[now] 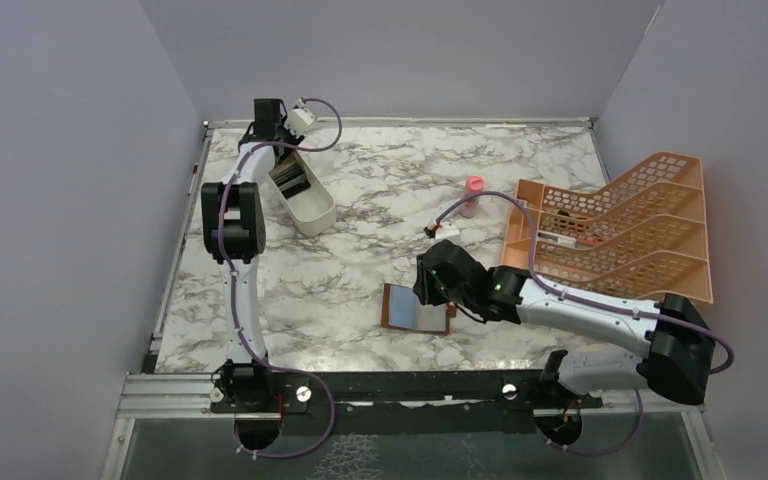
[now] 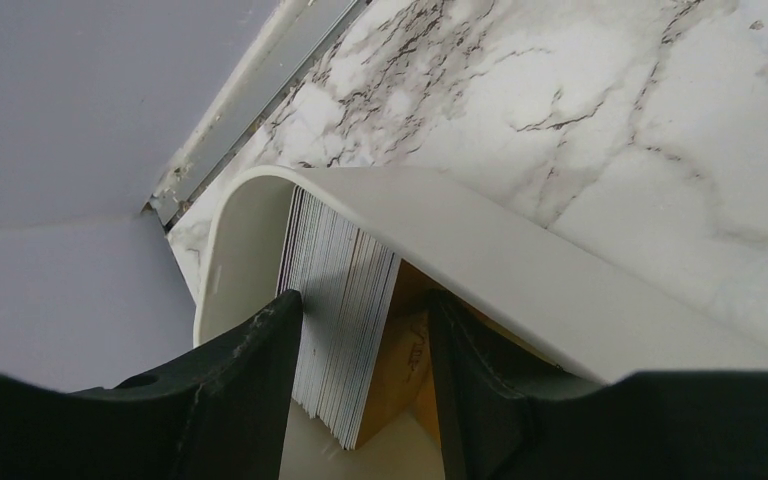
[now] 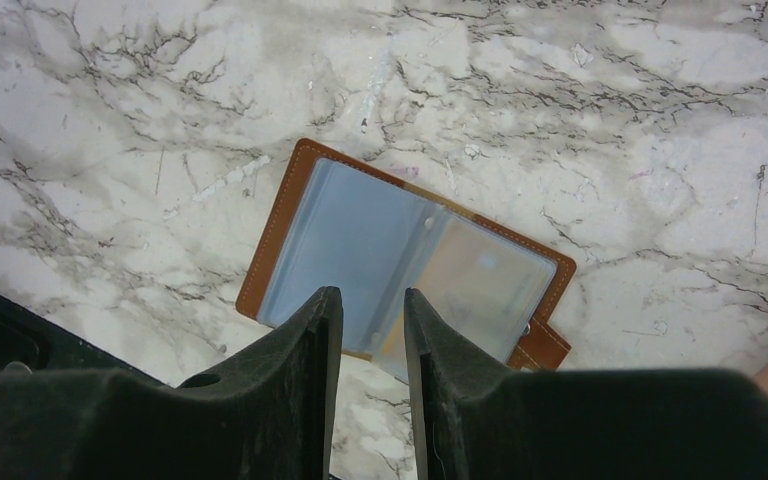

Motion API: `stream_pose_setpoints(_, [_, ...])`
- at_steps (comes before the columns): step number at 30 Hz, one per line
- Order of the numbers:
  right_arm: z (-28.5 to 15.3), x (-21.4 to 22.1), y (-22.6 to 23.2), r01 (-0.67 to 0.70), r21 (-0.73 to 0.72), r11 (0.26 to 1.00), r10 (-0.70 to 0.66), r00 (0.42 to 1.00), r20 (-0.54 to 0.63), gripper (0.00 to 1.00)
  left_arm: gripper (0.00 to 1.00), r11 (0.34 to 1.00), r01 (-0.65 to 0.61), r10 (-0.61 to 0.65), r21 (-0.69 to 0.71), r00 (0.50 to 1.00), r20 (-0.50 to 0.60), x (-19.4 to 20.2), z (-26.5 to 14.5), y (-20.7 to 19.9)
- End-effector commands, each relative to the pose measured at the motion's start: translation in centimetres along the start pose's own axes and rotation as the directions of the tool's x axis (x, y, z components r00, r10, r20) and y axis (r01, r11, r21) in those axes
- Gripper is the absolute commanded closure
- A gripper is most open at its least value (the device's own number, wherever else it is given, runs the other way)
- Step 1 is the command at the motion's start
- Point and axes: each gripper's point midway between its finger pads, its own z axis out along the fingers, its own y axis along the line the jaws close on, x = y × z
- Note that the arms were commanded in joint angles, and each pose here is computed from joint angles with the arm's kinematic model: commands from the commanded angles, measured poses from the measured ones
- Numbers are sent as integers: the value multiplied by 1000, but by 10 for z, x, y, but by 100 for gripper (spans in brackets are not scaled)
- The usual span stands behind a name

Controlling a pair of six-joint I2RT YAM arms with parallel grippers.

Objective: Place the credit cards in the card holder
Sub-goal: Pick up the credit card from the storage box.

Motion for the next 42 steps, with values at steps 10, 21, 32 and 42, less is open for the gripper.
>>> stream_pose_setpoints(10, [4,-10,-1,-1,32,999,0,1000,26,66,57,996,-49,54,-72,996,68,-23,-8,21])
stream_pose_setpoints(21, [4,-8,-3,5,33,999,-5,1000,25,66,62,994,-57,64,-96,995,75,-33,-16,29])
stream_pose_setpoints(32, [5,-6,-2,4,26,1000,-5,1000,18,66,70,991,-79,88,-106,993,77,-44,-26,31])
stream_pose_setpoints(42, [2,-3,1,-16,2,1000,16,1000,16,66,90,995,-58,66,-80,993,102,-57,-48,25])
